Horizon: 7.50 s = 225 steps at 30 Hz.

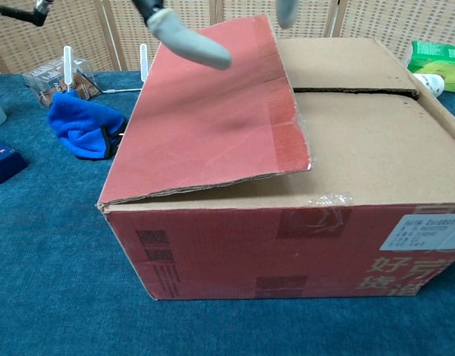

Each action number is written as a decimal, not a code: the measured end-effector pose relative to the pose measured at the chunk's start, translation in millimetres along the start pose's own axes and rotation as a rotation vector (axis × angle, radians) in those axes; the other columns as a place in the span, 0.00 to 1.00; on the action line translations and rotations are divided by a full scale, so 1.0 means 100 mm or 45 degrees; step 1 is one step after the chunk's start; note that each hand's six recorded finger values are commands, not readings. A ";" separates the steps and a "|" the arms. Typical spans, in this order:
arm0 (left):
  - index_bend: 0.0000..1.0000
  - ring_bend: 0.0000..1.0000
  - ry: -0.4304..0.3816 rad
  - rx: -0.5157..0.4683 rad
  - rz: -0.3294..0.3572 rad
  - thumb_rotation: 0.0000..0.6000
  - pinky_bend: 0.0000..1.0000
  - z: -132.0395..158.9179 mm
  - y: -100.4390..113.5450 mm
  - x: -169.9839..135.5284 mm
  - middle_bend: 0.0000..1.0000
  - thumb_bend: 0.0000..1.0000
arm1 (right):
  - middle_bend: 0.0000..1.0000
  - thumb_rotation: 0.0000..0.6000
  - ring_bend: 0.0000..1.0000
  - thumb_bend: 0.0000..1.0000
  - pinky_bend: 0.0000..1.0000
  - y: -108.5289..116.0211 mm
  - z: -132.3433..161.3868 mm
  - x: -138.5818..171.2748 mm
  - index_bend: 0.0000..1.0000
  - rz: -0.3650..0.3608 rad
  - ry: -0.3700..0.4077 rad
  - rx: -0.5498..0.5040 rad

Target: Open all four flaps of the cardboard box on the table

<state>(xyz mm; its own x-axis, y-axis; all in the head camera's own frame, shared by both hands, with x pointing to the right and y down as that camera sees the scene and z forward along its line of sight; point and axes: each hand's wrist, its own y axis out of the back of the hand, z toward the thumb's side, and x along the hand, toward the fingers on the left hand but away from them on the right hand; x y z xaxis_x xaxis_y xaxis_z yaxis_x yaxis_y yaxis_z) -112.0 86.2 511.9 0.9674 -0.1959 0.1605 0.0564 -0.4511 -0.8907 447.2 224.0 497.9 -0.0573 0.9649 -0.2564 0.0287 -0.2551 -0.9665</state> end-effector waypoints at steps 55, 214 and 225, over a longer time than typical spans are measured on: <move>0.48 0.50 -0.047 0.017 -0.226 0.62 0.40 0.57 -0.32 0.95 0.75 0.00 | 0.00 0.39 0.00 0.50 0.00 0.06 -0.06 0.05 0.00 0.005 -0.017 -0.046; 0.53 0.63 0.749 -0.210 -0.403 0.61 0.44 -0.64 -0.75 -1.69 0.85 0.01 | 0.00 0.43 0.00 0.55 0.00 -0.07 0.11 0.06 0.00 0.089 0.045 -0.079; 0.51 0.50 0.759 -0.220 -0.320 0.61 0.39 -0.68 -0.70 -1.72 0.74 0.01 | 0.00 0.43 0.00 0.55 0.00 -0.06 0.11 0.07 0.00 0.089 0.046 -0.089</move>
<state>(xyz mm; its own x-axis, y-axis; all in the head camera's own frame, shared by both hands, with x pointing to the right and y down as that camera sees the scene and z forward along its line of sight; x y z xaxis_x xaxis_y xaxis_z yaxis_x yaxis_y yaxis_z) -299.2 92.3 575.3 0.6254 -0.4920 0.6056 0.1738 -0.6688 -0.7228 435.6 231.6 501.6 -0.0171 0.9469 -0.3211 0.1012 -0.3179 -0.9427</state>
